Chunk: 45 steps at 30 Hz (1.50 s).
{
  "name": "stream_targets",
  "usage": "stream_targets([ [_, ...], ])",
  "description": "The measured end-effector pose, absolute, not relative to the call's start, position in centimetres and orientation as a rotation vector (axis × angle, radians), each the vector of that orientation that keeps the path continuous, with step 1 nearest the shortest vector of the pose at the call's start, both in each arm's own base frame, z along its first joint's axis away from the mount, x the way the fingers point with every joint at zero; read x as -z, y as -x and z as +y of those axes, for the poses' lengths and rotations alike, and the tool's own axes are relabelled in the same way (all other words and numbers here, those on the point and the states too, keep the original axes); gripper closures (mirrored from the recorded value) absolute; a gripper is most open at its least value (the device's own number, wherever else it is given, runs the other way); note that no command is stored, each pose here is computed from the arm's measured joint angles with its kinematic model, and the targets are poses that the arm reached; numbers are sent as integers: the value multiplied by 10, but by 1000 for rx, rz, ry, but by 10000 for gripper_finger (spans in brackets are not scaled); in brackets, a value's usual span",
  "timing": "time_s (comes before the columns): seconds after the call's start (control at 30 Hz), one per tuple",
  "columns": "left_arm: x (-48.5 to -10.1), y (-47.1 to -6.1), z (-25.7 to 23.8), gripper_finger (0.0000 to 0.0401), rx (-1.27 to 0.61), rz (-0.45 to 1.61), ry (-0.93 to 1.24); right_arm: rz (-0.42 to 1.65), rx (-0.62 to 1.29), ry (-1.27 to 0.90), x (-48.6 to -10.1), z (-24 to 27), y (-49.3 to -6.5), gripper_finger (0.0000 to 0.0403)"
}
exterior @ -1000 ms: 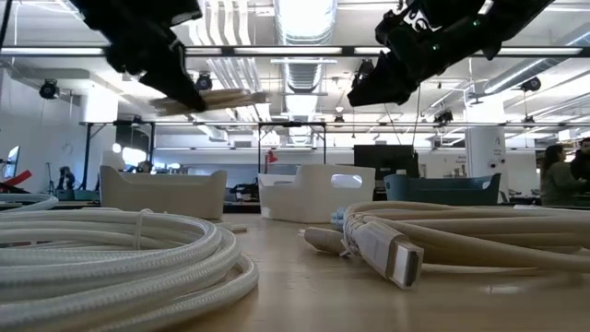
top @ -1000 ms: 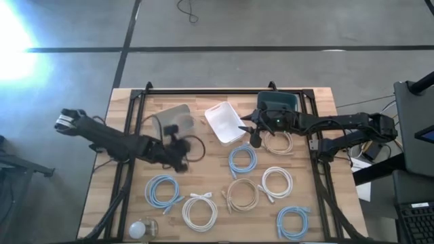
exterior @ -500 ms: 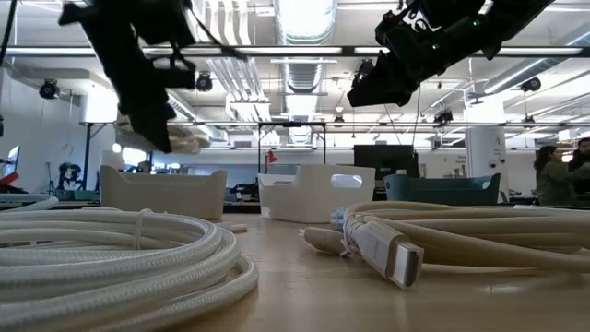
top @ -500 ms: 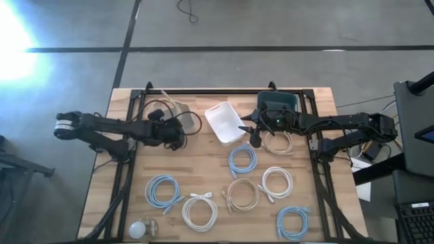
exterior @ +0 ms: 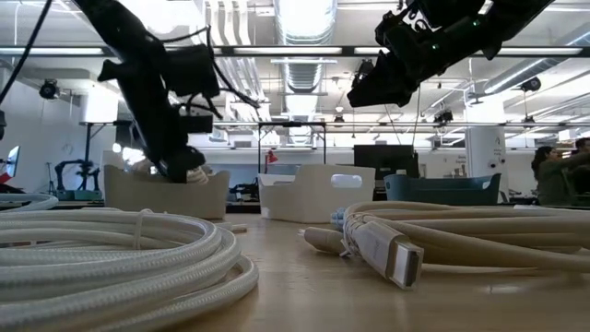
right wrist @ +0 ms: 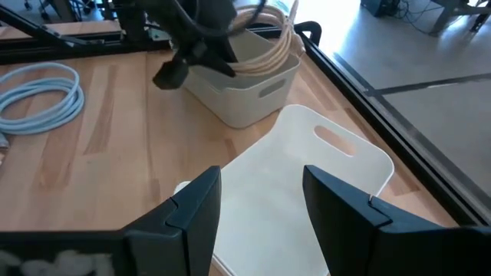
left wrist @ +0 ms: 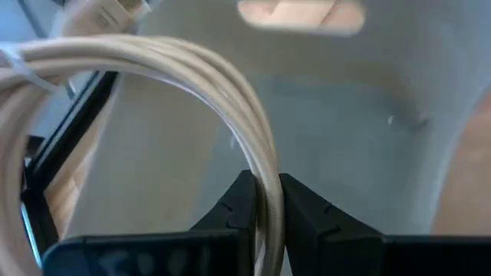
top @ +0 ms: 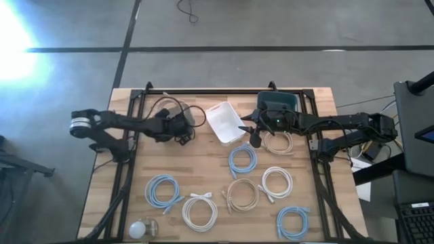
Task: Sort HDMI cables
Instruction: Put the middle light brown hdmi cable into the gray bin, then put the bottom light brown hdmi cable into the gray bin
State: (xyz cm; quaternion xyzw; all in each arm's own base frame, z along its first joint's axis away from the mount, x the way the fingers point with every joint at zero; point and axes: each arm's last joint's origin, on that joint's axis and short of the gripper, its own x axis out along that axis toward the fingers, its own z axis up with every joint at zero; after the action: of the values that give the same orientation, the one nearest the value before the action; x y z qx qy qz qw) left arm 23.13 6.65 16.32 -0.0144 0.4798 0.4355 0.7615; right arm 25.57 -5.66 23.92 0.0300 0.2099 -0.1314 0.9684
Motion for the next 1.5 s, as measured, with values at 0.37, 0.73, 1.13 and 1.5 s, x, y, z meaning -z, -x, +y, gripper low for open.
stream_targets([
  [0.37, -153, -236, 68, 276, -956, 1063, 26, 424, 266, -60, -239, -57, -256, 220],
  [0.73, -185, -227, 65, 241, -882, 973, -16, 416, 281, -142, -239, -56, -256, 220],
  [1.13, -195, -226, 63, 240, -802, 933, 2, 511, 175, -188, -231, -22, -257, 220],
  [1.5, -250, -243, 51, 240, -606, 775, -132, 601, -36, -276, -211, 52, -265, 220],
])
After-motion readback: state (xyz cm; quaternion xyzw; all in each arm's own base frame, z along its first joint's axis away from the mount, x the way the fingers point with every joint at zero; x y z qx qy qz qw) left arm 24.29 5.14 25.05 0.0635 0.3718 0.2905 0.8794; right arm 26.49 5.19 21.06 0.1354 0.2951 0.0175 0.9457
